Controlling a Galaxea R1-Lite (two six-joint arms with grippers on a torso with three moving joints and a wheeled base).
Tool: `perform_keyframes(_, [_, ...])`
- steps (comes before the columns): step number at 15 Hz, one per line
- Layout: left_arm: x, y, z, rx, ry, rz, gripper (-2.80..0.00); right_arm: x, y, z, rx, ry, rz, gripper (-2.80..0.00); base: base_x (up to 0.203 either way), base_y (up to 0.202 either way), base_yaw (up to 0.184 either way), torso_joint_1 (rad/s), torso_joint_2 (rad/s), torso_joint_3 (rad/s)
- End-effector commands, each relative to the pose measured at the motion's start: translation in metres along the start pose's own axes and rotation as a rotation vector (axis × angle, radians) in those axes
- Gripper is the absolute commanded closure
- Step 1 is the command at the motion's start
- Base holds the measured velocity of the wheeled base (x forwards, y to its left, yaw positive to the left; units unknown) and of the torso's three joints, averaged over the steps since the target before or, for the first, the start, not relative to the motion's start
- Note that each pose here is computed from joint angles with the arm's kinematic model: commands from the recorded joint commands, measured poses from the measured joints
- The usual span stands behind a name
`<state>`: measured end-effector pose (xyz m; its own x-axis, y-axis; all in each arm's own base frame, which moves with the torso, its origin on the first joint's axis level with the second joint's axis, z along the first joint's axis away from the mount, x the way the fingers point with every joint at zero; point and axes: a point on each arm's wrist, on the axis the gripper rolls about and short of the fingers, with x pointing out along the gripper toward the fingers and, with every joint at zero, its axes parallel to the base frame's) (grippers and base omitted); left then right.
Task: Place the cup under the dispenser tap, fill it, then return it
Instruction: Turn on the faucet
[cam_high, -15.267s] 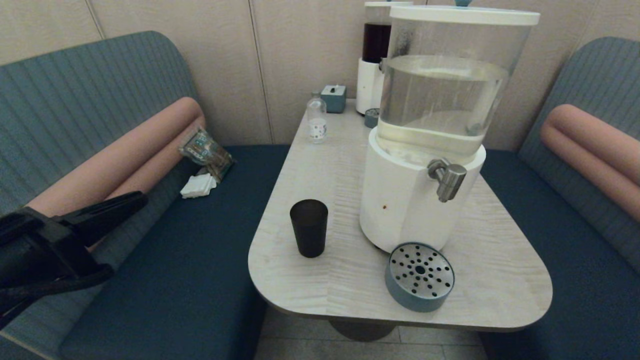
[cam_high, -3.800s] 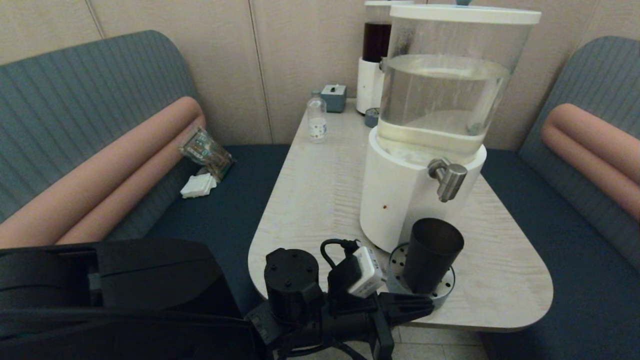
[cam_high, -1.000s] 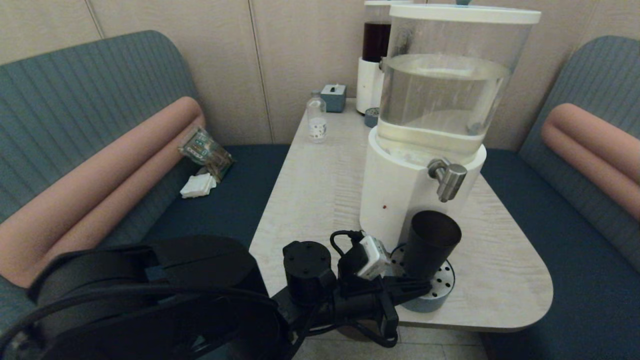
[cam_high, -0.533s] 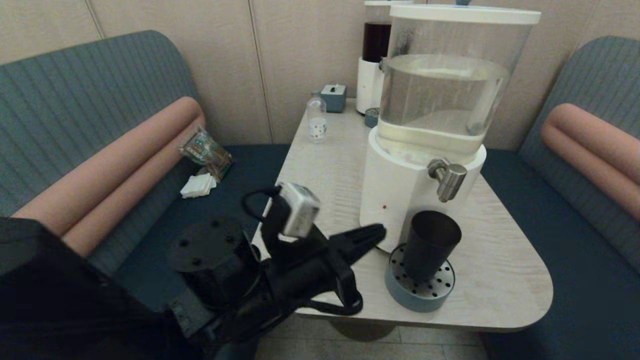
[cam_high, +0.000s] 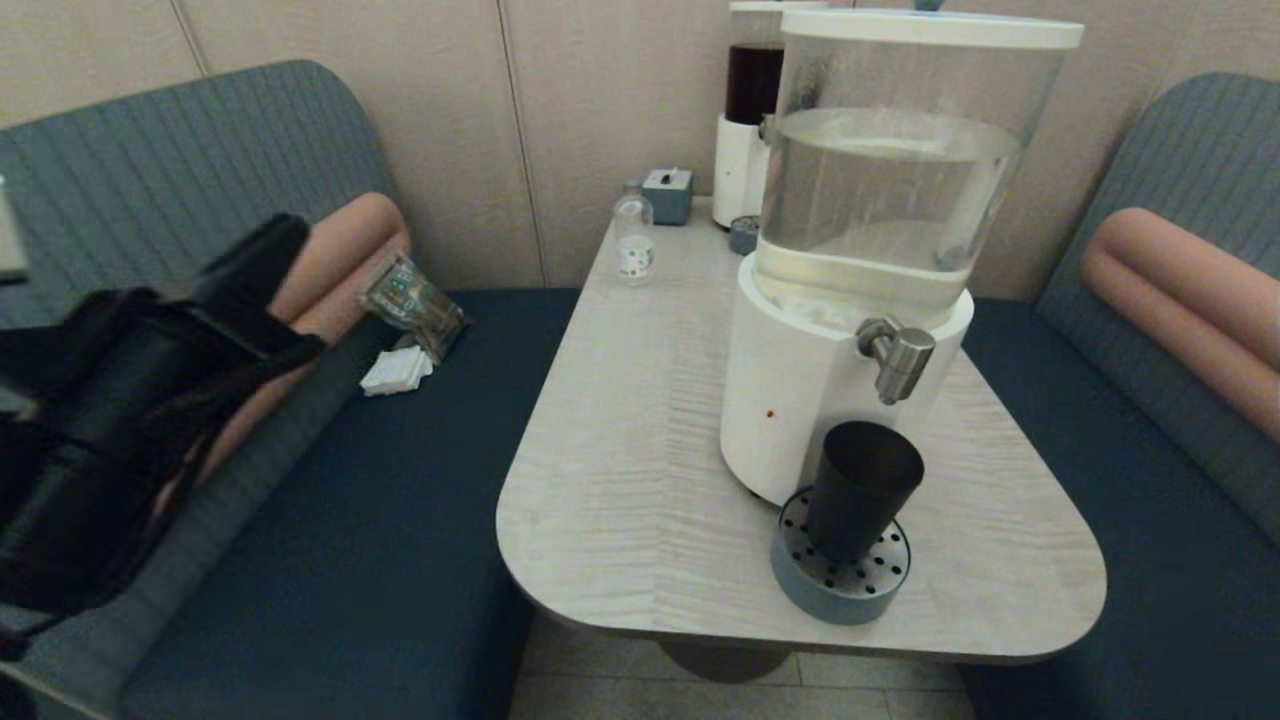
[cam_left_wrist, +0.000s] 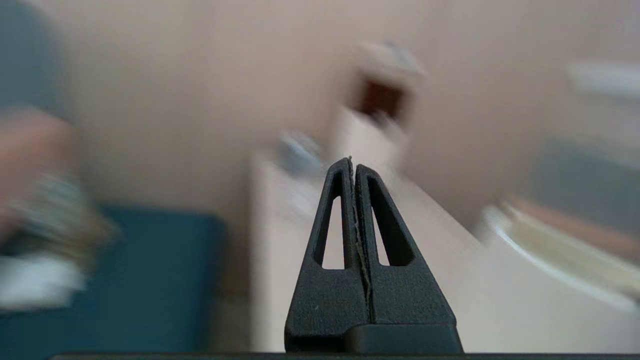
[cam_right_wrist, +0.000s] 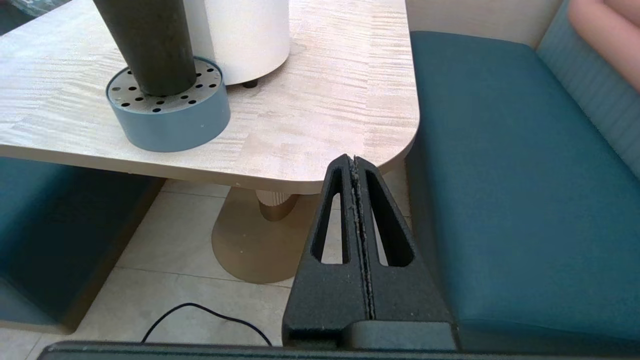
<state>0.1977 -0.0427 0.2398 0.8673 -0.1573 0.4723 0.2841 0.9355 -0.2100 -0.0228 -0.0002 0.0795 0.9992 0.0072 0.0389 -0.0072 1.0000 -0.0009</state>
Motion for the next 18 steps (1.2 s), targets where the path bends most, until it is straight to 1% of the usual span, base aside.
perform_keyframes(1, [-0.04,0.008,0.049,0.063,-0.173,0.051,0.0,0.001,0.0,-0.004,-0.001,0.013,0.0,0.0,0.0,0.0,0.0,0.0,0.0,0.0])
perform_keyframes(3, [-0.069,0.005,0.068,0.095,-0.232,0.045,0.0,0.001,0.0,-0.004,-0.001,0.01,0.0,0.0,0.0,0.0,0.0,0.0,0.0,0.0])
perform_keyframes(5, [-0.092,-0.001,0.08,0.119,-0.24,0.035,0.0,0.001,0.0,-0.004,-0.001,0.011,0.0,0.0,0.0,0.0,0.0,0.0,0.0,0.0])
perform_keyframes(7, [-0.112,-0.006,0.087,0.138,-0.209,0.03,0.0,0.001,0.0,-0.004,-0.001,0.01,0.0,0.0,0.0,0.0,0.0,0.0,0.0,0.0])
perform_keyframes(10, [-0.152,-0.015,0.097,0.154,-0.179,0.025,0.0,0.001,0.0,-0.004,-0.001,0.01,0.0,0.0,0.0,0.0,0.0,0.0,0.0,0.0])
perform_keyframes(12, [-0.18,-0.019,0.097,0.171,-0.118,0.021,0.0,0.001,0.0,-0.004,-0.001,0.01,0.0,0.0,0.0,0.0,0.0,0.0,0.0,0.0])
perform_keyframes(14, [-0.207,-0.023,0.094,0.204,-0.034,-0.002,0.0,0.001,0.0,-0.004,-0.001,0.011,0.0,0.0,0.0,0.0,0.0,0.0,0.0,0.0])
perform_keyframes(15, [-0.22,-0.025,0.091,0.233,0.01,-0.018,0.0,0.001,0.0,-0.004,-0.001,0.011,0.0,0.0,0.0,0.0,0.0,0.0,0.0,0.0])
perform_keyframes(17, [-0.238,-0.026,0.082,0.317,0.045,-0.046,0.0,0.001,0.0,-0.004,-0.001,0.011,0.0,0.0,0.0,0.0,0.0,0.0,0.0,0.0])
perform_keyframes(18, [-0.245,-0.024,0.07,0.337,0.073,-0.047,0.0,0.001,0.0,-0.004,-0.001,0.011,0.0,0.0,0.0,0.0,0.0,0.0,0.0,0.0])
